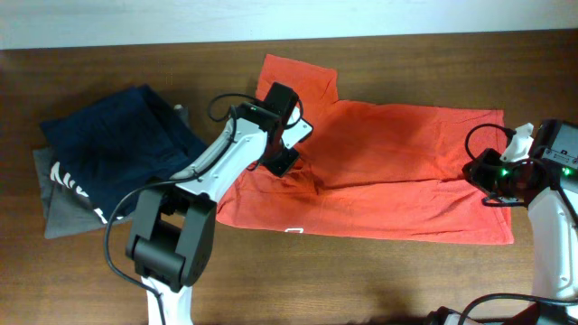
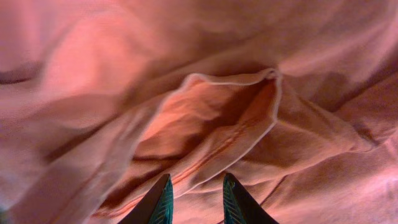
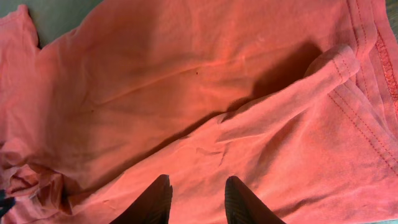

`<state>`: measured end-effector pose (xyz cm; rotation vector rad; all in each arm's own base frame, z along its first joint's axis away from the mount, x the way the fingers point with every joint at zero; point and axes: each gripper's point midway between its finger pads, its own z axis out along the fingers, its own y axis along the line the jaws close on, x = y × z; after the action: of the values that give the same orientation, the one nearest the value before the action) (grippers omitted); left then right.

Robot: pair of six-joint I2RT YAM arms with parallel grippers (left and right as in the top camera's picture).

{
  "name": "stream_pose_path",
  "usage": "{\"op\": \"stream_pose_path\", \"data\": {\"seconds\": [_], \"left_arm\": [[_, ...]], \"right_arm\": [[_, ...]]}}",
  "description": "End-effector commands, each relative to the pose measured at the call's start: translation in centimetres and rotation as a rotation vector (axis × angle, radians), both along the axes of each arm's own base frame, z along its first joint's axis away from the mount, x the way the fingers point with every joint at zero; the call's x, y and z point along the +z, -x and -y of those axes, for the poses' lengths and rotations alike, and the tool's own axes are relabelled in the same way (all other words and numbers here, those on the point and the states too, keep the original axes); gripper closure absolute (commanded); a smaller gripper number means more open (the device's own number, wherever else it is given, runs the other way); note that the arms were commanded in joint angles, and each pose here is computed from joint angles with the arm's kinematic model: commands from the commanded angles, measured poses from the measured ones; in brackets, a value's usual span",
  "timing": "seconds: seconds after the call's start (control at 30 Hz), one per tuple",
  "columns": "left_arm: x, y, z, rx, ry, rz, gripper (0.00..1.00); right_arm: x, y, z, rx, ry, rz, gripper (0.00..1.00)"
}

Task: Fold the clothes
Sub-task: 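Press the left gripper on the shirt's middle and smooth it rightward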

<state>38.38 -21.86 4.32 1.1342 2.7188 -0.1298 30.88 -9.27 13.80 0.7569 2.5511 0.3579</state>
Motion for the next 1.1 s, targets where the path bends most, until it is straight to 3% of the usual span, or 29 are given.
{"op": "stream_pose_path", "data": {"seconds": [0.0,0.2,0.43,0.53,0.73,0.93,1.07], "left_arm": [[-1.9,1.6,1.3,-0.049,0.013,-0.070,0.73],[-2.3,2.3,2.4,-0.094,0.000,-0.068,0.63],[-2.2,1.2,2.4,-0.088,-0.012,-0.017,0.61],[-2.2,0.8,2.5,-0.094,-0.011,0.004,0.62],[-2.2,0.9,2.5,-0.098,-0.014,0.000,0.81],[-2.3,1.2,2.3,-0.098,-0.021,-0.012,0.80],[-2.3,1.2,2.3,-0.098,-0.023,-0.015,0.74]], "right_arm": [[0.2,-0.2,0.4,-0.007,0.014,0.001,0.66],[0.2,-0.2,0.4,-0.007,0.014,0.001,0.66],[0.2,-0.2,0.4,-0.007,0.013,0.001,0.66],[0.2,-0.2,0.4,-0.007,0.013,0.001,0.66],[0.2,-0.2,0.3,-0.007,0.013,0.001,0.66],[0.2,-0.2,0.4,-0.007,0.013,0.001,0.66],[0.2,-0.2,0.3,-0.007,0.013,0.001,0.66]]}}
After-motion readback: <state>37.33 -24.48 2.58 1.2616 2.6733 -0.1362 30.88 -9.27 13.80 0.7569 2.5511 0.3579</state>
